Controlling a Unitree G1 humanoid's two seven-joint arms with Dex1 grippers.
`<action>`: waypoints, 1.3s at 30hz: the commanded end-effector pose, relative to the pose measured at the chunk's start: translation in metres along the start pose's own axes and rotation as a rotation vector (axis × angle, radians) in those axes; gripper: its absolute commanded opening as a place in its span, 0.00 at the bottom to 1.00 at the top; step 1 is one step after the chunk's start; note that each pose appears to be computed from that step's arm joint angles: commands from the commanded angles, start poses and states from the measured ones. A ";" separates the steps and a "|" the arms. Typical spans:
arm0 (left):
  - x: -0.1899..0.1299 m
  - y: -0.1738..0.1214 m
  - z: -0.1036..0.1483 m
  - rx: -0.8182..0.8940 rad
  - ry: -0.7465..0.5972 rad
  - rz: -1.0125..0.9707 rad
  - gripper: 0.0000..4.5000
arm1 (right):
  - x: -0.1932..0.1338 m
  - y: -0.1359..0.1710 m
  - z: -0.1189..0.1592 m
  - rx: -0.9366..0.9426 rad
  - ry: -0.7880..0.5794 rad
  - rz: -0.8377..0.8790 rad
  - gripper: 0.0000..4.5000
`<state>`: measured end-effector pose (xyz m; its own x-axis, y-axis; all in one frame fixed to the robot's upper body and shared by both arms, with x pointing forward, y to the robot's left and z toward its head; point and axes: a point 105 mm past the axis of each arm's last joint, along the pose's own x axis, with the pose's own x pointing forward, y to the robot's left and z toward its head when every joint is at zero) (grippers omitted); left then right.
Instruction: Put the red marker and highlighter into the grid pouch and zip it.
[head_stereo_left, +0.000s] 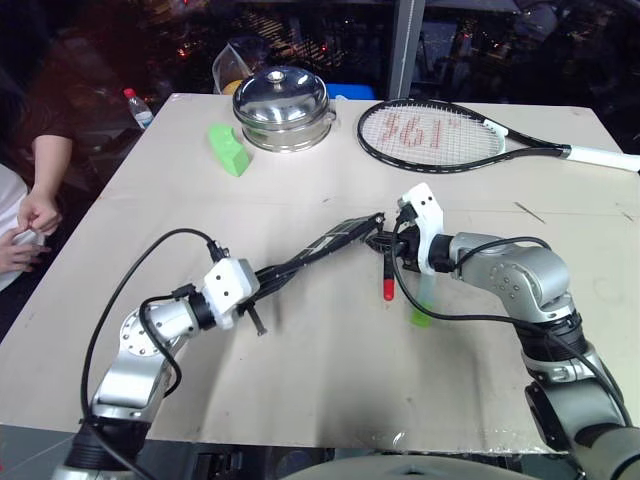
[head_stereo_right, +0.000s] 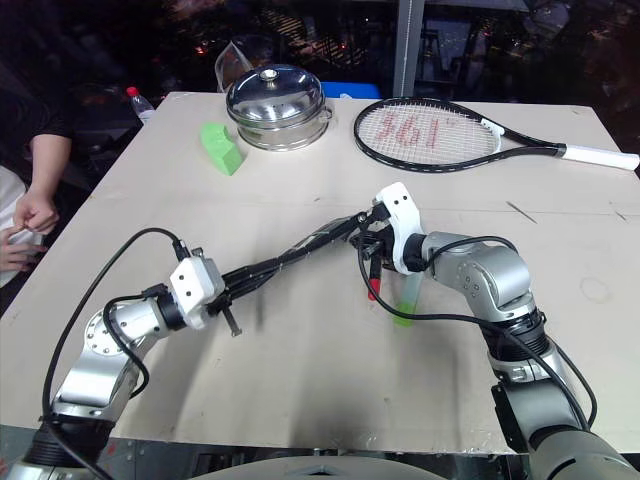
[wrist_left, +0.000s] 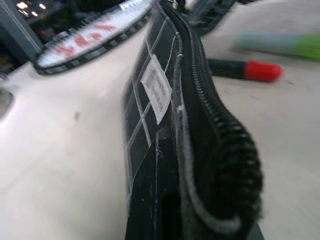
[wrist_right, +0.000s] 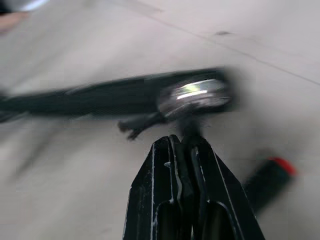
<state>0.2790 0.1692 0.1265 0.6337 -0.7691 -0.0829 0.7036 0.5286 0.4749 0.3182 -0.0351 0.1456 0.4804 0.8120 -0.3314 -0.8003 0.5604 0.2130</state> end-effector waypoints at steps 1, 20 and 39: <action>0.005 0.005 0.005 0.010 -0.018 0.032 0.00 | -0.006 0.016 0.013 -0.032 -0.022 0.070 0.02; 0.025 -0.007 -0.002 0.018 -0.018 0.054 0.00 | -0.014 0.044 0.010 0.048 0.046 0.210 0.02; 0.067 -0.017 0.045 -0.026 -0.169 0.062 0.00 | -0.002 0.051 0.019 -0.090 -0.107 0.226 0.02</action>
<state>0.3029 0.1015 0.1318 0.6582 -0.7523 0.0275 0.6664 0.5993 0.4435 0.2911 -0.0072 0.1595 0.3443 0.9070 -0.2426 -0.8778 0.4026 0.2595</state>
